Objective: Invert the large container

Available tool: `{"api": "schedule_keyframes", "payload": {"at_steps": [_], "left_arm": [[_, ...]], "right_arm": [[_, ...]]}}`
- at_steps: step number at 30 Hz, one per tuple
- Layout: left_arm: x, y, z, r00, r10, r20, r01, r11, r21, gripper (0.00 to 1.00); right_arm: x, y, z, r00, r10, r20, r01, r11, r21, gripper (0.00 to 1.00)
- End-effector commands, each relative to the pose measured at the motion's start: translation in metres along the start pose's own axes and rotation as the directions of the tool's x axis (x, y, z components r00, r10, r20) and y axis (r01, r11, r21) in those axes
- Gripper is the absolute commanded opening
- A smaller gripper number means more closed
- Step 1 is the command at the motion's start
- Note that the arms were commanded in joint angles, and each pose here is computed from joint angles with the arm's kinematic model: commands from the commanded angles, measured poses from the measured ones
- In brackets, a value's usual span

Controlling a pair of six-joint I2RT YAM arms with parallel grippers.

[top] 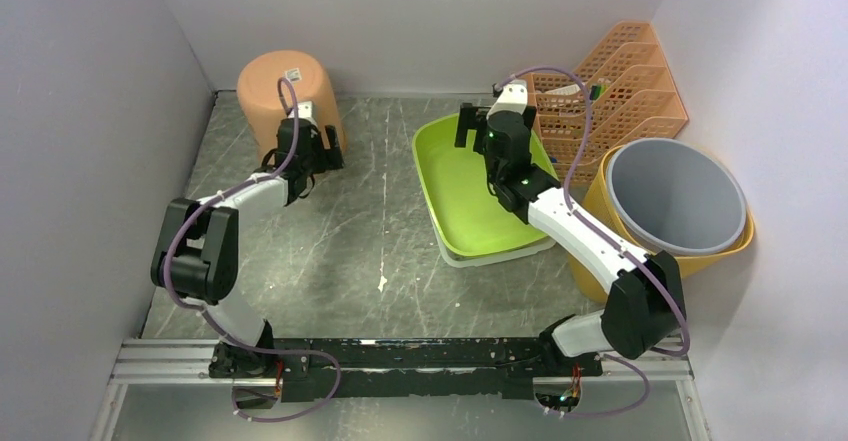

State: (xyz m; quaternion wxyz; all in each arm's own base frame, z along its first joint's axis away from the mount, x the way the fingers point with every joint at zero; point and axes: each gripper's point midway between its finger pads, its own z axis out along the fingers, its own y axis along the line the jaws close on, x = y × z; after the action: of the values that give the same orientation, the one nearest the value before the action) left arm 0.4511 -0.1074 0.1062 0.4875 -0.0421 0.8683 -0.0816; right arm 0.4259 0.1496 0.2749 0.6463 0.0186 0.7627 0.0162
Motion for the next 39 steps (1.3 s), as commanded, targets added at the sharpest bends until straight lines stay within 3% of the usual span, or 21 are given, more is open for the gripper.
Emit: {"api": "schedule_keyframes", "payload": {"at_steps": [1,10,17,20,22,27,30,32,35,39], "left_arm": [[-0.060,0.030,0.019,0.977,-0.072,0.201,0.092,0.992,-0.090,0.94],[-0.089,0.128,0.051,0.928,-0.238,0.285,0.319,0.905,-0.282,0.94],[-0.071,0.178,0.020,0.892,-0.315,0.324,0.434,0.796,-0.421,0.94],[-0.052,0.160,0.002,0.883,-0.369,0.291,0.459,0.809,-0.368,0.92],[-0.043,0.126,-0.005,0.898,-0.346,0.270,0.419,0.861,-0.289,0.91],[-0.033,0.017,0.019,0.981,-0.123,0.150,0.132,0.990,-0.051,0.95],[-0.041,-0.027,0.050,0.995,-0.008,0.103,-0.006,0.990,0.141,0.97],[-0.056,-0.043,0.073,0.993,0.067,0.093,-0.084,0.977,0.197,1.00],[-0.079,-0.052,0.113,0.982,0.171,0.081,-0.185,0.963,0.198,1.00],[-0.115,-0.058,0.153,0.945,0.285,0.160,-0.311,0.936,0.168,1.00]], "right_arm": [[0.013,-0.004,-0.007,1.000,0.007,-0.031,-0.007,1.000,-0.008,1.00],[0.051,-0.013,-0.011,0.994,-0.046,-0.102,0.047,0.999,0.006,1.00],[0.064,-0.006,-0.004,0.991,-0.051,-0.126,0.050,0.999,-0.019,1.00],[0.070,-0.004,0.000,0.989,-0.052,-0.135,0.050,0.999,-0.021,1.00],[0.076,-0.003,0.004,0.987,-0.057,-0.148,0.055,0.998,-0.018,1.00],[0.080,0.001,0.009,0.986,-0.051,-0.156,0.048,0.999,-0.022,1.00],[0.079,0.001,0.010,0.987,-0.049,-0.155,0.046,0.999,-0.023,1.00],[0.081,-0.002,0.011,0.986,-0.053,-0.159,0.052,0.999,-0.013,1.00],[0.086,-0.004,0.015,0.984,-0.059,-0.170,0.059,0.998,-0.005,1.00],[0.095,-0.003,0.018,0.980,-0.069,-0.189,0.069,0.998,-0.008,1.00]]}}
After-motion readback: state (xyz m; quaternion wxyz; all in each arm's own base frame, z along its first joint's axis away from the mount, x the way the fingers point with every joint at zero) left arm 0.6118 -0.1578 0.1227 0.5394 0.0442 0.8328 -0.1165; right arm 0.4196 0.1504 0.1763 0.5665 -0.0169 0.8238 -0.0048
